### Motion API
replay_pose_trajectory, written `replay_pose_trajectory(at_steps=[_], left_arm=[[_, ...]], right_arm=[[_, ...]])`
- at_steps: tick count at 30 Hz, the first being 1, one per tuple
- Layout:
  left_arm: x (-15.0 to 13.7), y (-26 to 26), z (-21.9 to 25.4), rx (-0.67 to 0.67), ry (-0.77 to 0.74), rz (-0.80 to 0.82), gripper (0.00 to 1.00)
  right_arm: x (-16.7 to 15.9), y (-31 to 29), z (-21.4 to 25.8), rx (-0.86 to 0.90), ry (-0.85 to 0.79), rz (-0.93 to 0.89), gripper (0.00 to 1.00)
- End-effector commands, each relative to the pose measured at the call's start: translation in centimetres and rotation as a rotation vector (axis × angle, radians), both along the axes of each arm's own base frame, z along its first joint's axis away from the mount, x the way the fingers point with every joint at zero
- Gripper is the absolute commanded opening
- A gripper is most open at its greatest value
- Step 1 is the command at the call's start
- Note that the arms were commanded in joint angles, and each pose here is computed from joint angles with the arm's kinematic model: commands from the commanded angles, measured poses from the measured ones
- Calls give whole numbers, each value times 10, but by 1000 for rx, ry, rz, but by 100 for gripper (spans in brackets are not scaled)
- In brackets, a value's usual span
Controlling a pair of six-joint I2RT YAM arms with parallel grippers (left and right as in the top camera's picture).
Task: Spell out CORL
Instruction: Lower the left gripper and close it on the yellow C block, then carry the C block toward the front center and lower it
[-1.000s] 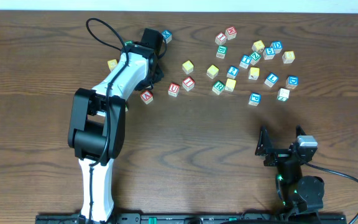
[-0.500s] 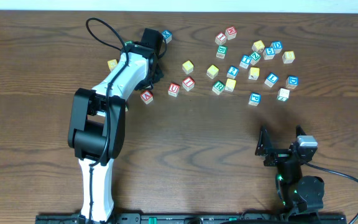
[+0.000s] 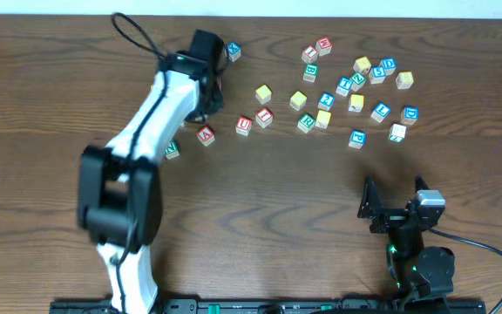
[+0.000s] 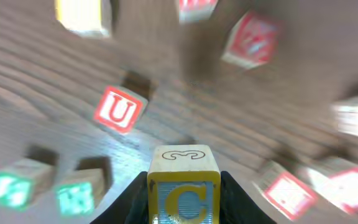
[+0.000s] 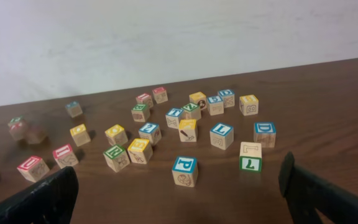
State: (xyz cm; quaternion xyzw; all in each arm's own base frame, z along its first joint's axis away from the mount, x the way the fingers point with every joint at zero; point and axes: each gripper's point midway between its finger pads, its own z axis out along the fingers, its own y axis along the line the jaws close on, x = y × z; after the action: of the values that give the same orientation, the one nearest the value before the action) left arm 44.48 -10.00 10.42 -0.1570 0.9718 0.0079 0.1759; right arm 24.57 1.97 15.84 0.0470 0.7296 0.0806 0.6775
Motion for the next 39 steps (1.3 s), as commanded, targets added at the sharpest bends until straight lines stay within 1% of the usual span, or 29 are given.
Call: replay_pose_trajectory(at_steps=[1, 4, 6, 7, 9, 12, 15, 17, 20, 24, 26, 27, 32, 34, 39], left_arm=[[-12, 3, 57, 10, -88, -96, 14], [-30, -3, 77, -31, -82, -163, 14], [-46, -6, 84, -60, -51, -189, 14], [-61, -6, 84, -72, -3, -197, 14], [-75, -6, 81, -58, 50, -212, 14], [-92, -14, 70, -31, 115, -285, 10], [-111, -33, 53, -12, 169, -358, 10], [-120, -44, 41, -1, 189, -398, 8], [-134, -68, 14, 3, 196, -451, 8], [-154, -88, -30, 14, 187, -412, 8], [-160, -94, -41, 6, 183, -404, 8], [-164, -97, -49, 8, 173, -374, 8], [-162, -89, -50, 78, 97, -191, 8], [-160, -87, -48, 94, 72, -151, 8], [-155, -83, -47, 108, 41, -115, 8]], right_arm=[[0, -2, 0, -14, -1, -8, 99], [0, -2, 0, -14, -1, -8, 99], [0, -2, 0, -14, -1, -8, 99], [0, -2, 0, -14, -1, -8, 99], [0, -2, 0, -14, -1, -8, 99], [0, -2, 0, -14, -1, -8, 99], [0, -2, 0, -14, -1, -8, 99], [0, -2, 0, -14, -1, -8, 99], [0, -2, 0, -14, -1, -8, 99], [0, -2, 0, -14, -1, -8, 99], [0, -2, 0, -14, -1, -8, 99], [0, -2, 0, -14, -1, -8, 99], [0, -2, 0, -14, -1, -8, 99], [0, -2, 0, -14, -1, -8, 99], [0, -2, 0, -14, -1, -8, 99]])
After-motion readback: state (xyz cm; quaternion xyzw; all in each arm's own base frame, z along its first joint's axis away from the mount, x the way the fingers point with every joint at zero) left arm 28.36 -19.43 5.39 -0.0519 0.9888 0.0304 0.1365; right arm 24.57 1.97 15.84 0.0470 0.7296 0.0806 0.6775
